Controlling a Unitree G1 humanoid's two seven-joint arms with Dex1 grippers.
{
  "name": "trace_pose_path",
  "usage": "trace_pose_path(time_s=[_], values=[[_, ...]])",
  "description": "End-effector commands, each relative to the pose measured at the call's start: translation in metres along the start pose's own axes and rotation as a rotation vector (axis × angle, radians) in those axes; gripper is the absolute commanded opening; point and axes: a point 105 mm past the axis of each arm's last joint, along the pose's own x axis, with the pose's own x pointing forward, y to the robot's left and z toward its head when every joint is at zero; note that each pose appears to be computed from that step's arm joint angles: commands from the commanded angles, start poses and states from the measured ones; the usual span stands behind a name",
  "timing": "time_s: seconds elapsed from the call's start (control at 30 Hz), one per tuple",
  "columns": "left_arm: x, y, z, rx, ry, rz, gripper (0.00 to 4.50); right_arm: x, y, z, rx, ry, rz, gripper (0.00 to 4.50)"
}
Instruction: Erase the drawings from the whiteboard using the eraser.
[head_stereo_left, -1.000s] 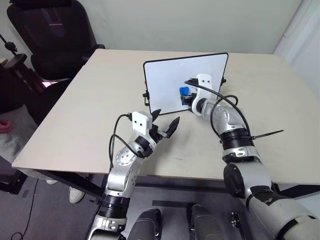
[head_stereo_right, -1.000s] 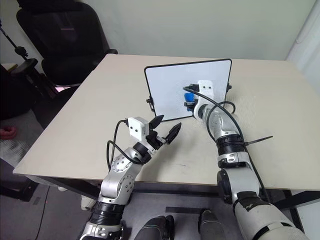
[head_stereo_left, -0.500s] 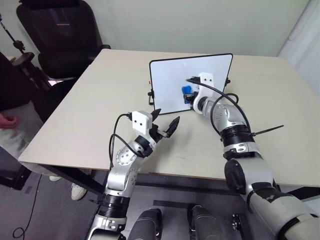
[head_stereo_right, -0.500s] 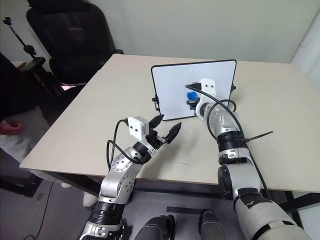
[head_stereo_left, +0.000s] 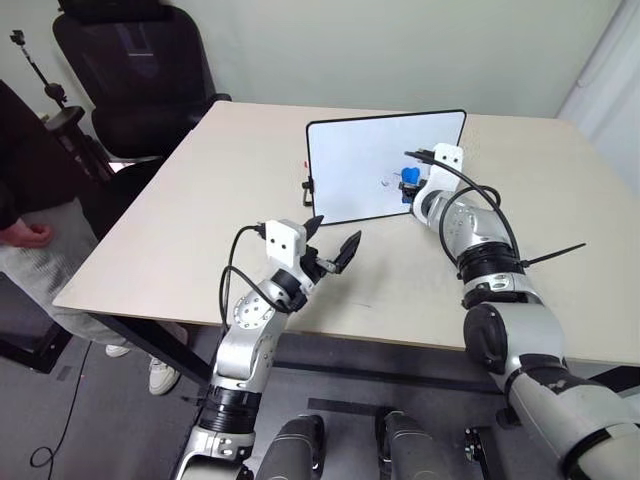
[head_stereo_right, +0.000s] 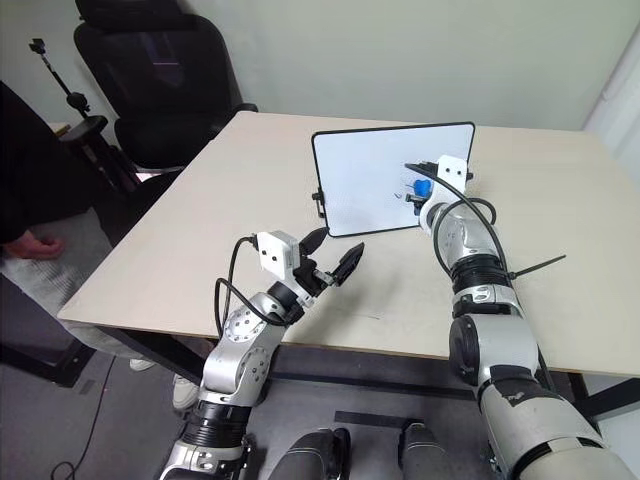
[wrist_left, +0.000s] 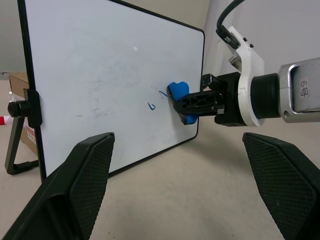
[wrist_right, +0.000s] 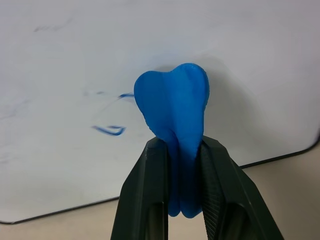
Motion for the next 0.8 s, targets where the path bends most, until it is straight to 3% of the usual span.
trace_pose_path(time_s=[0.03,0.33,0.8], values=[[0.003,-0.002,0.009,0.015,-0.039,-0.009,4.50,-0.001,0.032,0.018,-0.039,-0.046,0.080,0.47],[0.002,-0.001,0.010,0.019,-0.044,0.000,4.50,-0.002,0.053,0.022,-0.056,-0.049,0.146,0.47],[0.001,0.003,0.013,0.029,-0.048,0.012,4.50,0.002,-0.003,0.031,0.016,-0.073,-0.059,0.47]])
